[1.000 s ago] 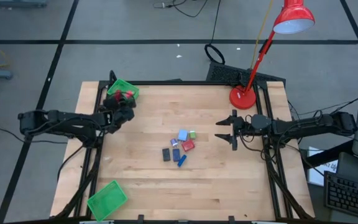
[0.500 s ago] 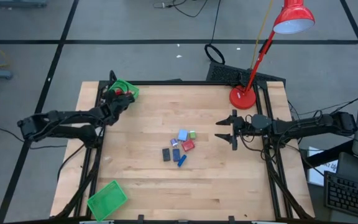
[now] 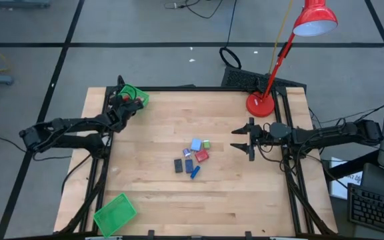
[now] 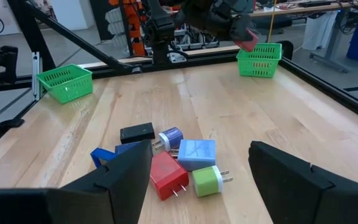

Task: Pick & Place Office items
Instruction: Put the bottom red charger adapter into the top green basket

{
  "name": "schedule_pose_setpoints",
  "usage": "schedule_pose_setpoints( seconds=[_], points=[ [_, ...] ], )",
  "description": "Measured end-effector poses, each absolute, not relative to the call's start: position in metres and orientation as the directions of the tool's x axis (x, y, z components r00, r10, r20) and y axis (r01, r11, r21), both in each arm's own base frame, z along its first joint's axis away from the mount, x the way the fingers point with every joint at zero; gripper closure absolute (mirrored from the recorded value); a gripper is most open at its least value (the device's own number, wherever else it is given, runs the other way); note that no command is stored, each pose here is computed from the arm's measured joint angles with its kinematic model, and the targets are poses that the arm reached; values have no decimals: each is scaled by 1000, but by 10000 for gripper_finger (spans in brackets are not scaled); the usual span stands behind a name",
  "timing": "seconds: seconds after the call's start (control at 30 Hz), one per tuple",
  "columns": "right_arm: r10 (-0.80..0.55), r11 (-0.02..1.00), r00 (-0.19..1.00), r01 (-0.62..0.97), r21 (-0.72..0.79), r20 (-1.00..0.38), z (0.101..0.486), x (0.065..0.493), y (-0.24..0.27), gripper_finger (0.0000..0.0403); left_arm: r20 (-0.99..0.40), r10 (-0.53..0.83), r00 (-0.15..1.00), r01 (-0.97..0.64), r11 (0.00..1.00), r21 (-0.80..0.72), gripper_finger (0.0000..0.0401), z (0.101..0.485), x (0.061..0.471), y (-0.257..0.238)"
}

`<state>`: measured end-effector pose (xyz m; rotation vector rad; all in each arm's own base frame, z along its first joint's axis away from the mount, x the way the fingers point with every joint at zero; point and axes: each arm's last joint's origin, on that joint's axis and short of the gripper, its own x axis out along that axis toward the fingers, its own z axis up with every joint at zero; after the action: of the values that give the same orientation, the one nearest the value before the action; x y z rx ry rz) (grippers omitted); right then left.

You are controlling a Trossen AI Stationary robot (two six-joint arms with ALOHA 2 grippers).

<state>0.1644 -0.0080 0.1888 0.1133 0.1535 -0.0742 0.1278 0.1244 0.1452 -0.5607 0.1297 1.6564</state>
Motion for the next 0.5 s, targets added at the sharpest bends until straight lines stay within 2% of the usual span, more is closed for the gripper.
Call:
schedule_pose_setpoints(
  seconds=[0.5],
  points=[
    [-65,991,984,83,107,-165,188,164,-8,147,-423,905,-57,-953,-175,-246,201,146,128,125]
  ],
)
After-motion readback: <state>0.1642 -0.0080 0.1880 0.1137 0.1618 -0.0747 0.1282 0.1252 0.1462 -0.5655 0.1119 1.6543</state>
